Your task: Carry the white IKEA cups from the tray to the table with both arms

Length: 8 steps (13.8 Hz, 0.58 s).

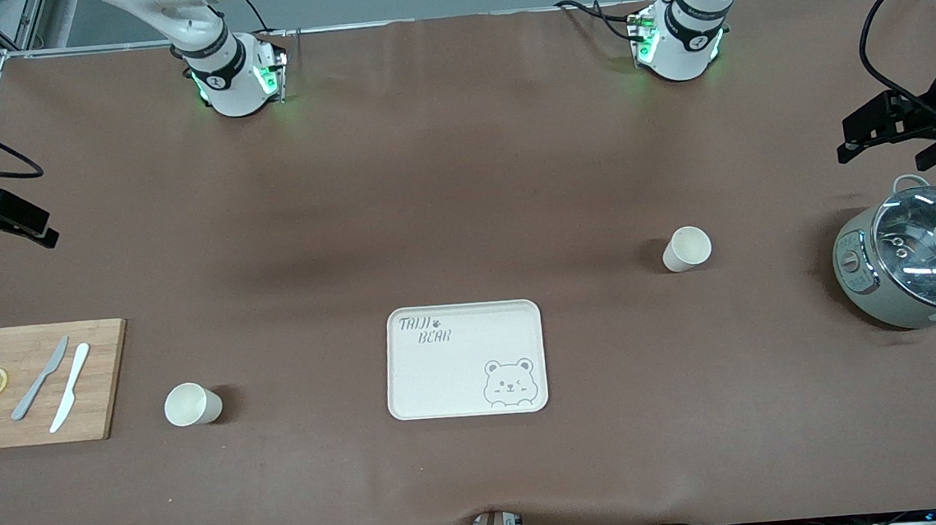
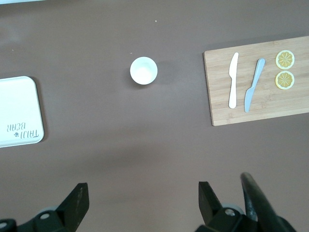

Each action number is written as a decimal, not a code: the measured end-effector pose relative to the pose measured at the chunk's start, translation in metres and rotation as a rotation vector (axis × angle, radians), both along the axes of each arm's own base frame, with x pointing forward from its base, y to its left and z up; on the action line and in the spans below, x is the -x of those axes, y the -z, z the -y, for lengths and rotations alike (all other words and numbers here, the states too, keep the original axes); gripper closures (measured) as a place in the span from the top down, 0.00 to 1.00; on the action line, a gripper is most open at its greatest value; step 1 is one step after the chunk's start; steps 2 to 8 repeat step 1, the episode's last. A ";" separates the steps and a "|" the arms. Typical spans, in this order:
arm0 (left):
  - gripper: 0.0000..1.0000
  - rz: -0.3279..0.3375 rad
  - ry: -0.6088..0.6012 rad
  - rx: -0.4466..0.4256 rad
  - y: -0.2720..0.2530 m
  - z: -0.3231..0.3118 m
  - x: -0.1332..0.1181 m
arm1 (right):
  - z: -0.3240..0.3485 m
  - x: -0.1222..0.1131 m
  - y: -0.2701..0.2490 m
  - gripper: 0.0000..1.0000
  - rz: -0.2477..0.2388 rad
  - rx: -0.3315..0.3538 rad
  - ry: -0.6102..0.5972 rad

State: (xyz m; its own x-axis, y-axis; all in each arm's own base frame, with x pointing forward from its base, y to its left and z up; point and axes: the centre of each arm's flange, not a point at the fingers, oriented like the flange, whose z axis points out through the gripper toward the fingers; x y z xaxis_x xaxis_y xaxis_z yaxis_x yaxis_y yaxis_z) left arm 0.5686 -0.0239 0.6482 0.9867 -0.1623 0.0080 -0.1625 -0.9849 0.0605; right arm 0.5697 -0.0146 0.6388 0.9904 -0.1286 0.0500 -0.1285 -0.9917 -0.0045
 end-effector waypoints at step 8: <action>1.00 0.000 -0.001 0.000 0.000 0.000 0.000 | 0.000 0.000 0.000 1.00 0.001 0.000 0.000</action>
